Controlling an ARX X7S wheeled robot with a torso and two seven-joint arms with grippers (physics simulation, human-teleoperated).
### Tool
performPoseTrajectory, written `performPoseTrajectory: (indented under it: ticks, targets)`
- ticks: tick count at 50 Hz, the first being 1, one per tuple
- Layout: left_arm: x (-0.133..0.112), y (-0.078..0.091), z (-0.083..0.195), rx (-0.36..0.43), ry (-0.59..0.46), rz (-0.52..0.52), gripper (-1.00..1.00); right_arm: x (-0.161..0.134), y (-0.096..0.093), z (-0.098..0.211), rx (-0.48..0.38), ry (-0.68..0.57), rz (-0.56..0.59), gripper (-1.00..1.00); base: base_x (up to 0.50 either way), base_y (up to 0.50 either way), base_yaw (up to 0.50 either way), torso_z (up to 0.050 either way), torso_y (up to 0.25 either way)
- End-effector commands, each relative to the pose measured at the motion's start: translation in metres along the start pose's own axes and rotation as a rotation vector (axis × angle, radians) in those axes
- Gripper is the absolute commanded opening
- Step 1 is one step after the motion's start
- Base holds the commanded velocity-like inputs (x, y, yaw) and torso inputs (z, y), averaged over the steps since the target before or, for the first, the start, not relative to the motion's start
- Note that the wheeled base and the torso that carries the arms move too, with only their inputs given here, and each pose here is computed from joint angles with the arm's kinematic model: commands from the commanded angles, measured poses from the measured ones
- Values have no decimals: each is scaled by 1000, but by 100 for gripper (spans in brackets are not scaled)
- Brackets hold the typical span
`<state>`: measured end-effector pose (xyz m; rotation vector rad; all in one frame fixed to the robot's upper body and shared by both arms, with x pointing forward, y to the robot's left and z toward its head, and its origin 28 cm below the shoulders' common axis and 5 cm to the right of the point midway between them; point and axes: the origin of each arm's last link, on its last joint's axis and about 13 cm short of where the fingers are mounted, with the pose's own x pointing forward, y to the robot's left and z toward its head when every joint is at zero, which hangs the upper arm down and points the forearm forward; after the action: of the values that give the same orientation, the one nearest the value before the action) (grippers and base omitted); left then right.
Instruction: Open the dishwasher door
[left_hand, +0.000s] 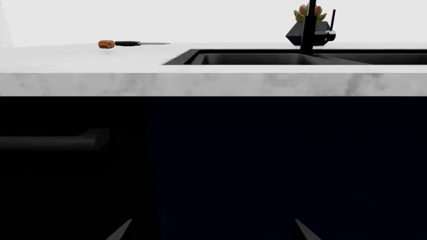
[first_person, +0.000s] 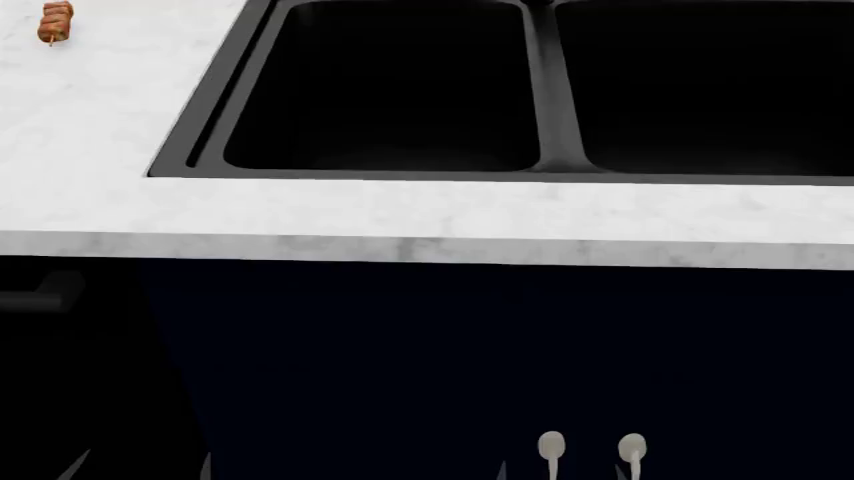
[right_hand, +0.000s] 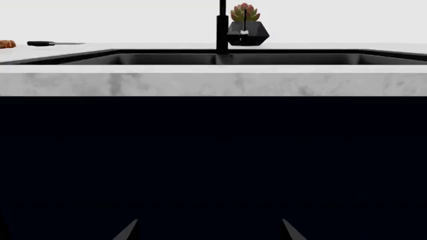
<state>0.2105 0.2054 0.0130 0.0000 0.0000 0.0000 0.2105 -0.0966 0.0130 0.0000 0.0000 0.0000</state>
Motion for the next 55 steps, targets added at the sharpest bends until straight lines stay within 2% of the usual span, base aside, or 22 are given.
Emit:
performPoseTrajectory:
  ticks: [1,9,14,19,29,38,55]
  targets:
    - [1,0,-1,0,0,0,100,0,1,0,0,0,0,100,0,0,0,0,0]
    - [0,0,2,45,-22,-13,100,-1,2,-1,-12,-4,-3,100,0,0,0,0,0]
    - [-1,0,2,47,-20,-10,100,-2,1,-1,-12,-9,-6,100,0,0,0,0,0]
    - [-1,-2,6,10,-19,-16,100,-3,1,1,-12,-17,-6,100,0,0,0,-47,0]
    - [-1,-1,7,45,-47,-10,100,-4,2,4,-13,-25,-2,100,0,0,0,-50,0]
    - [-1,0,4,51,-47,-11,100,-5,3,4,-26,-28,1,100,0,0,0,0,0]
    - [-2,-1,6,62,-57,-13,100,-6,3,4,-18,-26,-2,100,0,494,0,0,0]
